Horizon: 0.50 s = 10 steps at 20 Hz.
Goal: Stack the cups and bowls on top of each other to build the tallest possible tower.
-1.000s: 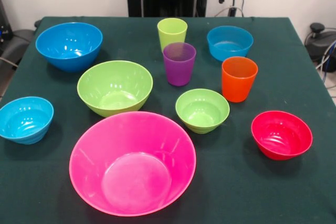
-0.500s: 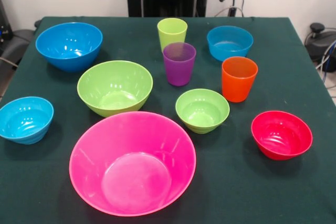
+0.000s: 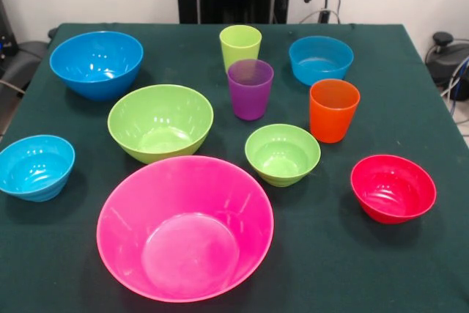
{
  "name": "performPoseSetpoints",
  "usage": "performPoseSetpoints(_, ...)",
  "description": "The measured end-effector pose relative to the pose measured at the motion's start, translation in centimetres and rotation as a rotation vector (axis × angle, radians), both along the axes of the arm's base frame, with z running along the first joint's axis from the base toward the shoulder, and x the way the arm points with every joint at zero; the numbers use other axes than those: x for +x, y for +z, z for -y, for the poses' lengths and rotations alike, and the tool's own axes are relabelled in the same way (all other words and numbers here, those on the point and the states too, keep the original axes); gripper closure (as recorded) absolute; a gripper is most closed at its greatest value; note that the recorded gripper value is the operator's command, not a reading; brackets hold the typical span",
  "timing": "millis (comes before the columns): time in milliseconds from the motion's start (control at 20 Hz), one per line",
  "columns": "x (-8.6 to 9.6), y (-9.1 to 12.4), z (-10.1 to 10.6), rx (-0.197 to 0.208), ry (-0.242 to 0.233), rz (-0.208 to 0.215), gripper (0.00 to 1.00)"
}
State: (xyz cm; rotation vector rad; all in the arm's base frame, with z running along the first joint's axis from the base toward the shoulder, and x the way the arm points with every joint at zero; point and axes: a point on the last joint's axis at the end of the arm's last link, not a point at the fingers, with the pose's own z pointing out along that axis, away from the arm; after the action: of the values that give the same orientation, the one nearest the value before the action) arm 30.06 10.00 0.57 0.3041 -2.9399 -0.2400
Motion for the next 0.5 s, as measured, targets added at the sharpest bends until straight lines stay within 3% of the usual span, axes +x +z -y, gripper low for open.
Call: performPoseSetpoints(500,-0.88,-0.56,0.46,0.02,-0.016,-0.03,0.0)
